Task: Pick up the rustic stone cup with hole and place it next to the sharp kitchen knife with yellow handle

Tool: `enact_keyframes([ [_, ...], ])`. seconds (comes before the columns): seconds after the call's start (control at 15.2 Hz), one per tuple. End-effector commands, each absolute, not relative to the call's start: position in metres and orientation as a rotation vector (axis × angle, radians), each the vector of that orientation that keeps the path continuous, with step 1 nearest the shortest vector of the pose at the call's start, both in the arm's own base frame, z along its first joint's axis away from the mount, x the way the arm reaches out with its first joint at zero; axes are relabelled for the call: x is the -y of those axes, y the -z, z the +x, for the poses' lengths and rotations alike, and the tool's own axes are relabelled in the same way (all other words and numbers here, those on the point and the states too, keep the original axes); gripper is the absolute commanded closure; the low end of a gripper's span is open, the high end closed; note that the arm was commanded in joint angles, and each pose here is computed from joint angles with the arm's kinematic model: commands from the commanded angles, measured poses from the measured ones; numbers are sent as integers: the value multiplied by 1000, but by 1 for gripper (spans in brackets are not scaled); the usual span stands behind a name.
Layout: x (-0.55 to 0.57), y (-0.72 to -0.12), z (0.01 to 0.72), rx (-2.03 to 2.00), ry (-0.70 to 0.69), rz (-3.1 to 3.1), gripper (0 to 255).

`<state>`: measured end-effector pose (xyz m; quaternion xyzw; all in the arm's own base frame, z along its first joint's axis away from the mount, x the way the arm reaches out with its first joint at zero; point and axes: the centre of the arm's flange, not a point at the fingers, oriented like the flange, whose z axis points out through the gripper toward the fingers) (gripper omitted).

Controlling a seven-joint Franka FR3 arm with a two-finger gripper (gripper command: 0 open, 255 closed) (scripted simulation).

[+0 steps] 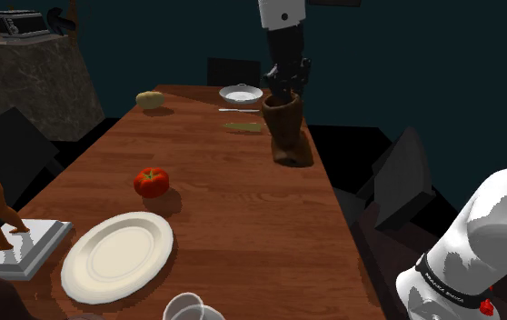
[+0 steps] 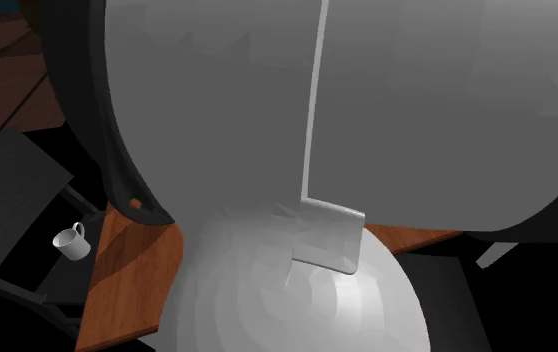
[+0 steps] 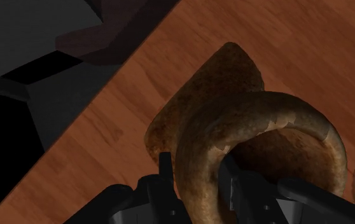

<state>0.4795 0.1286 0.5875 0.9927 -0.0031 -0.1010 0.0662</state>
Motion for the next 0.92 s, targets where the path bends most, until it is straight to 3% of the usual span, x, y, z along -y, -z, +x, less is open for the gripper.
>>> enact_keyframes([
  [0.0,-104,-588,494,8,303,2994,255],
  [0.86,45,-589,580,8,303,2994,255],
])
